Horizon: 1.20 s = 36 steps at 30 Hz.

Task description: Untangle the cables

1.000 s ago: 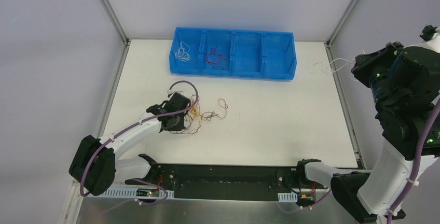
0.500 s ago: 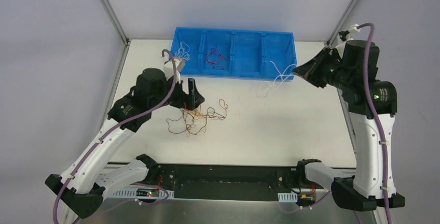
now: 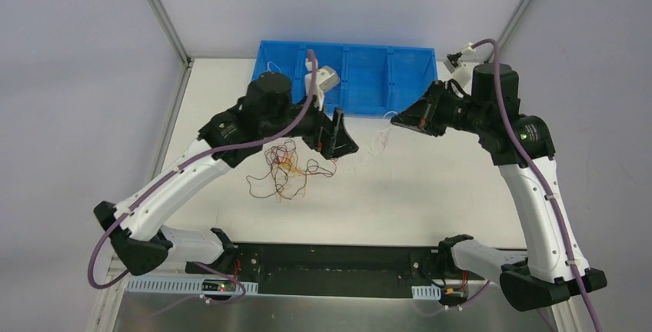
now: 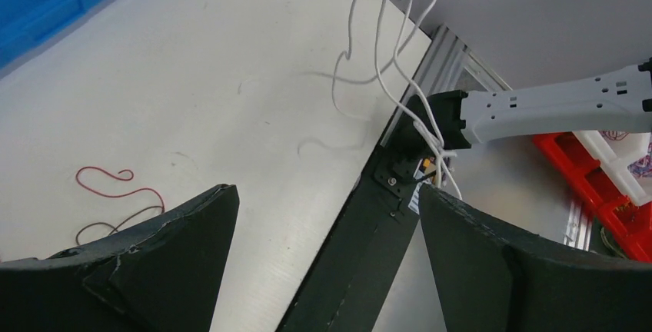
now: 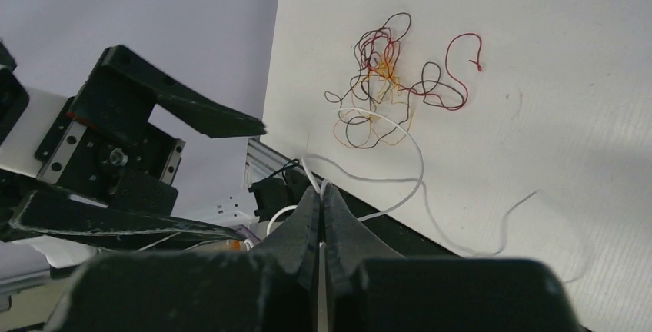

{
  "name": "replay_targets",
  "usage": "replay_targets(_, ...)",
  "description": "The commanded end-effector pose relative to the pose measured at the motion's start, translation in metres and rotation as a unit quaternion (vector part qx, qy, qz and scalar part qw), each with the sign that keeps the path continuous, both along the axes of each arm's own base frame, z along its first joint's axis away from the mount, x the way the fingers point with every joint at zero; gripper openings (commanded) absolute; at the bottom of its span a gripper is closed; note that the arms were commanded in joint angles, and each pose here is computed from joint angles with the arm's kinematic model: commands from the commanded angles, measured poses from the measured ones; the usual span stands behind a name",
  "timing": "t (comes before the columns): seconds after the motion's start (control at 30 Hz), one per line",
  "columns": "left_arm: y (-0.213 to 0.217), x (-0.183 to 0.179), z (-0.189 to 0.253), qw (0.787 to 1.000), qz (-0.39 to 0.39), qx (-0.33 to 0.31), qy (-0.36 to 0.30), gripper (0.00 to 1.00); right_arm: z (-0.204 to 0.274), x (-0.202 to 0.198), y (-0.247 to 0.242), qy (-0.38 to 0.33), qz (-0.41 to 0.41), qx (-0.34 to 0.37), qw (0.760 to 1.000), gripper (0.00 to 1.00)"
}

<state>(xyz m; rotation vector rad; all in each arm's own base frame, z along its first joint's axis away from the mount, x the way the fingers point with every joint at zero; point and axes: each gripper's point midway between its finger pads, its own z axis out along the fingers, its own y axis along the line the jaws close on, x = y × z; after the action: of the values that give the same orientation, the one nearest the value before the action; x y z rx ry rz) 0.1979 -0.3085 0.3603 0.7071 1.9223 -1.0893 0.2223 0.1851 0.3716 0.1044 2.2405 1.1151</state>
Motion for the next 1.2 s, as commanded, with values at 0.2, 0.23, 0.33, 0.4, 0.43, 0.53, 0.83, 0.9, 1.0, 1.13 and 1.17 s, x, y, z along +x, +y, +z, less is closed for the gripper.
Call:
replay_targets(0.2,-0.048,-0.011,0.005,0.997,-0.059,0.004,-0.044,0.89,-0.003,-0.023,0.039,-0.025,0.103,-0.011,0.994,0.0)
replay_targets(0.23,-0.048,-0.012,0.005,0.997,-0.061,0.004,-0.048,0.88,-0.005,-0.025,0.041,-0.025,0.109,-0.015,0.994,0.0)
replay_targets(0.33,-0.042,-0.013,0.007,0.996,-0.058,0.003,-0.066,0.85,-0.008,-0.029,0.046,-0.028,0.122,-0.026,0.992,0.0)
replay_targets(0.4,-0.032,-0.01,0.009,0.995,-0.042,0.007,-0.087,0.84,-0.008,-0.031,0.047,-0.031,0.126,-0.031,0.991,0.0)
replay_targets(0.43,-0.025,-0.009,0.01,0.995,-0.031,0.011,-0.099,0.84,-0.008,-0.032,0.046,-0.033,0.126,-0.034,0.991,0.0)
replay_targets(0.53,0.006,0.003,0.01,0.991,0.029,0.029,-0.127,0.84,-0.005,-0.034,0.042,-0.042,0.128,-0.045,0.99,0.0)
replay_targets(0.83,0.004,-0.014,0.019,0.996,-0.02,-0.018,-0.085,0.92,-0.01,-0.04,0.053,-0.032,0.154,-0.04,0.987,0.0)
replay_targets(0.9,-0.01,-0.016,0.014,0.996,-0.037,-0.01,-0.081,0.91,-0.01,-0.043,0.059,-0.032,0.162,-0.038,0.986,0.0)
replay_targets(1.0,-0.028,-0.015,0.005,0.996,-0.055,-0.003,-0.07,0.88,-0.01,-0.045,0.063,-0.033,0.169,-0.042,0.984,0.0)
replay_targets(1.13,-0.048,-0.024,-0.014,0.994,-0.09,0.011,-0.057,0.81,-0.005,-0.048,0.069,-0.04,0.176,-0.038,0.983,0.0)
replay_targets(1.17,-0.051,-0.026,-0.019,0.994,-0.093,0.014,-0.056,0.77,-0.003,-0.048,0.071,-0.041,0.179,-0.034,0.982,0.0)
